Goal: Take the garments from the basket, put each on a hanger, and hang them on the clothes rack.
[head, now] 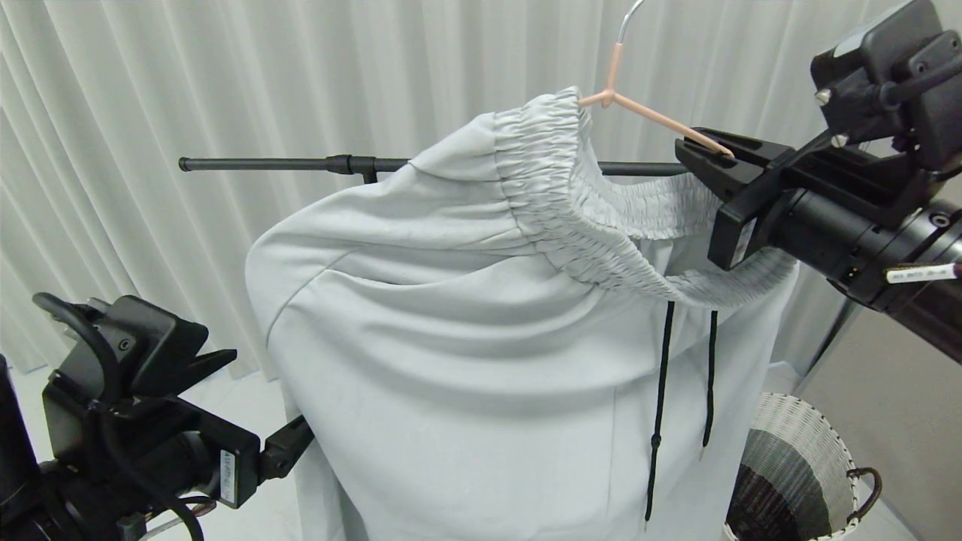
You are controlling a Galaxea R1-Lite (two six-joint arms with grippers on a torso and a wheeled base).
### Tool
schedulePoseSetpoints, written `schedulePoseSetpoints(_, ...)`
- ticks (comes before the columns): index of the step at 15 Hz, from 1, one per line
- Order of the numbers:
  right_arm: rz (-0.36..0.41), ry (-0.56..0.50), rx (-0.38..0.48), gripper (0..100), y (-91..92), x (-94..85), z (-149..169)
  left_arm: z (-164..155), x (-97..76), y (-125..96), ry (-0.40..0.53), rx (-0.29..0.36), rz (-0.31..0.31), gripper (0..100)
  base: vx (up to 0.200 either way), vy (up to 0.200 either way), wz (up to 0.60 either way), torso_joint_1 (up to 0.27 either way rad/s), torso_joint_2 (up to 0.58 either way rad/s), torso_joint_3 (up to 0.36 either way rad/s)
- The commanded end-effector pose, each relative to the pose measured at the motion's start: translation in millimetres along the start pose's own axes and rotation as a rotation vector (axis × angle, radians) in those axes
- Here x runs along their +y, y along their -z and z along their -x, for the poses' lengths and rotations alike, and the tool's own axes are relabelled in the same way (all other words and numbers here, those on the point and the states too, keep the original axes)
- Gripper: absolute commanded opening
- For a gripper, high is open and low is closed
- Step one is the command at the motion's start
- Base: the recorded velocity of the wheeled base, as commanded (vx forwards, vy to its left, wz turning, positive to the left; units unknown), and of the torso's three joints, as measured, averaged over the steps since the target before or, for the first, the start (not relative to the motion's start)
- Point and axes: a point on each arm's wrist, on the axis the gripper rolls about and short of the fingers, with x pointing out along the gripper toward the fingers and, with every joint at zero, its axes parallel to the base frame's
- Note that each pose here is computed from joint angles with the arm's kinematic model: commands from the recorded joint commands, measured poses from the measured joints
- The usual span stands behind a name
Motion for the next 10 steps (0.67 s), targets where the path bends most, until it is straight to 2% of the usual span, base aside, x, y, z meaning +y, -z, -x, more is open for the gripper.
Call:
schedulePoseSetpoints(1,-0.004,-0.001,-0.01,0,-3.3,-0.3,3.5,-0.6,-0.5,0.4,0.006,0.002,-0.001,100,0.0,0.0,0.0,0.0,0.0,0.0)
schedulePoseSetpoints(6,-0.003,0.003,-0.011,0,-4.3,-1.1,4.5,2.0,-0.2,4.8,0.008,0.008,-0.002,100,0.0,0.0,0.0,0.0,0.0,0.0)
schedulePoseSetpoints(7,-0.003,0.008,-0.011,0,-4.7,-1.5,4.9,2.4,-0.2,5.1,0.008,0.008,-0.002,0,0.0,0.0,0.0,0.0,0.0,0.0)
schedulePoseSetpoints(10,-0.001,0.019,-0.007,0,-3.9,-4.3,5.7,5.0,-0.4,9.9,0.009,0.015,-0.013,0,0.0,0.0,0.0,0.0,0.0,0.0)
